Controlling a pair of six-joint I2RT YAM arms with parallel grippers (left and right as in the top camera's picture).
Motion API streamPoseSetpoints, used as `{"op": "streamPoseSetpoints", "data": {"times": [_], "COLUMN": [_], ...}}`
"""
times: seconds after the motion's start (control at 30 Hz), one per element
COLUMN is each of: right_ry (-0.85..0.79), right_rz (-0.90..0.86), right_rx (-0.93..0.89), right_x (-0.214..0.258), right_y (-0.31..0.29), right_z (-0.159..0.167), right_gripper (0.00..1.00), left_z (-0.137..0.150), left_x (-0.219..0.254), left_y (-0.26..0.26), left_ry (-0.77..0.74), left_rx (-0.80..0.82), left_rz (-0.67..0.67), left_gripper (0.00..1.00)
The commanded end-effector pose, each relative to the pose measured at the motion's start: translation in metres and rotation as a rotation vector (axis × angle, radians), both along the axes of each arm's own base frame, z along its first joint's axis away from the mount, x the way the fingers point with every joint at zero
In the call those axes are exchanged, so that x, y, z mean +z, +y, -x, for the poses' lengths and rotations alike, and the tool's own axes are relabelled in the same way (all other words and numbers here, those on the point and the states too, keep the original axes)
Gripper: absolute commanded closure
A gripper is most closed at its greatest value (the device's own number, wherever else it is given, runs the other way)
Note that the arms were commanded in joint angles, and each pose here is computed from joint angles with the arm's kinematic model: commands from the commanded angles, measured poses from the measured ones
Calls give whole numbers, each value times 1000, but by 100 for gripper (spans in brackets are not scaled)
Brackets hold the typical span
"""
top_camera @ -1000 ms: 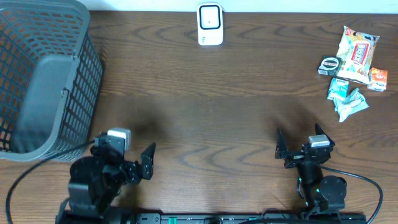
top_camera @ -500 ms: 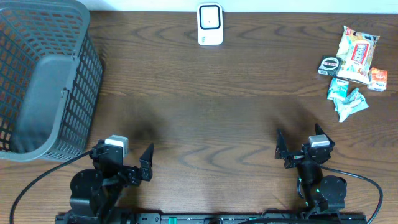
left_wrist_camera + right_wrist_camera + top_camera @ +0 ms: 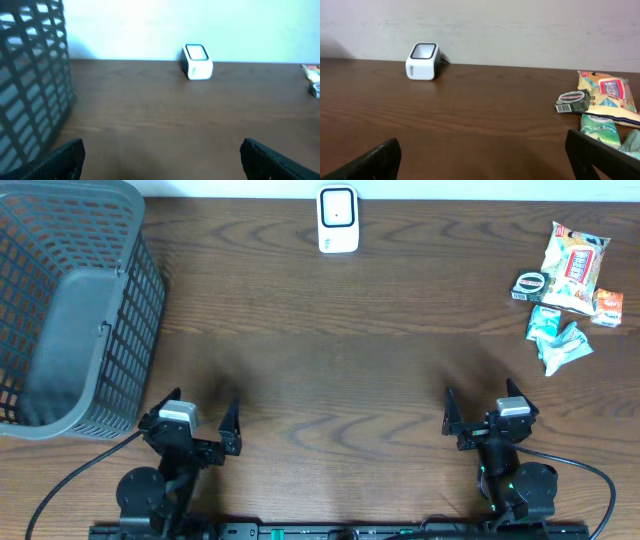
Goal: Scan the item barcode
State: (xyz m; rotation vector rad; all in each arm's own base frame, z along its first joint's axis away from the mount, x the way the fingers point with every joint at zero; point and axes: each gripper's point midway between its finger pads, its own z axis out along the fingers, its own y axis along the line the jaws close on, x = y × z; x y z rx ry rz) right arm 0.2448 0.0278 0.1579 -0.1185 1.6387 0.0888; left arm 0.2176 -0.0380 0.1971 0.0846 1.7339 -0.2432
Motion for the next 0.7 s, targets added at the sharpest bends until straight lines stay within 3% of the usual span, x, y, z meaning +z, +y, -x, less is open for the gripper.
{"op": "streamPoseSetpoints", "data": {"times": [0.0,0.67], "right_ry": [0,0], "right_rz": [-6,-6], "right_rx": [-3,-3], "right_x": [0,0], "right_y": [-1,-1], "right_z": [0,0], "right_gripper": [1,1], "left_z": [-4,-22], "left_x": [4,0], "left_y": [7,8], "left_ry": [-50,-190], "left_rx": [33,39], "left_rz": [-18,-13], "left_gripper": [2,3]}}
